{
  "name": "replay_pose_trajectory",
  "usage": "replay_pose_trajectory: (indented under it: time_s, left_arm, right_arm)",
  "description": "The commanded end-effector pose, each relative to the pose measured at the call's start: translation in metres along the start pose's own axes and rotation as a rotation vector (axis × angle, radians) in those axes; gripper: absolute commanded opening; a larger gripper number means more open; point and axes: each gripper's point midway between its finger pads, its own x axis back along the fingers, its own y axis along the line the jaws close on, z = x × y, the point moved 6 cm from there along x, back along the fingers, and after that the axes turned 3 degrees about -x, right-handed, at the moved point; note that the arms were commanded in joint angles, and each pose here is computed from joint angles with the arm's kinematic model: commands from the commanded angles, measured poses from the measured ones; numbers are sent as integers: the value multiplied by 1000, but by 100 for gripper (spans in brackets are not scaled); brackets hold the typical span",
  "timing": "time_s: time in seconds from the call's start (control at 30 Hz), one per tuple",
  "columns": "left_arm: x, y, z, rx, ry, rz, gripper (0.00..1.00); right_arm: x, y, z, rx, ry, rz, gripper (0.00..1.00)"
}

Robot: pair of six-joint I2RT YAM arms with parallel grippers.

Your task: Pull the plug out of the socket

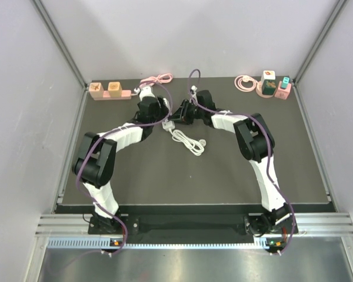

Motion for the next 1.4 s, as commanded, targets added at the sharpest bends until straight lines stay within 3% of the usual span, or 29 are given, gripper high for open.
replay_pose_trajectory:
  time_s: [0.0, 0.1, 0.2, 0.27, 0.33, 0.37, 0.4, 0.6, 0.77, 0.9, 1.07, 1.17, 1.37]
  left_arm:
    - [44, -80, -122, 89, -337, 307, 0]
    - [45, -87, -130, 34, -321, 325, 0]
    - [25, -87, -121, 26, -143, 201, 0]
    - [25, -88, -121, 40, -102, 168, 0]
    - [33, -96, -109, -16, -116, 233, 0]
    - [39, -106, -119, -36, -220, 302, 0]
    - [48, -107, -118, -59, -246, 316, 0]
    - [72, -90, -110, -53, -173, 145, 0]
    - [111, -77, -98, -93, -84, 186, 0]
    - [151, -76, -79, -135, 69, 325, 0]
    - [190, -66, -17, -93, 432, 462, 0]
    - [210, -46, 17, -55, 671, 370, 0]
    - [246, -26, 47, -25, 893, 284, 0]
  right_arm:
    - [-5, -61, 8, -67, -67, 266, 0]
    - [-6, -59, 7, -79, -60, 247, 0]
    - [-8, -58, 6, -78, -63, 242, 0]
    - [-8, -60, 7, -87, -62, 238, 0]
    - [-9, -58, 6, -102, -69, 216, 0]
    - [-9, -61, 9, -119, -54, 201, 0]
    - [-9, -62, 10, -134, -53, 191, 0]
    - [-11, -55, 5, -91, -48, 149, 0]
    - [-16, -45, -1, -48, -21, 103, 0]
    - [-12, -39, -3, 10, -18, 79, 8]
    - [-5, -26, -9, 87, -11, 71, 17]
    - [-5, -28, -9, 112, 0, 88, 17]
    - [-7, -28, -5, 113, 18, 77, 18]
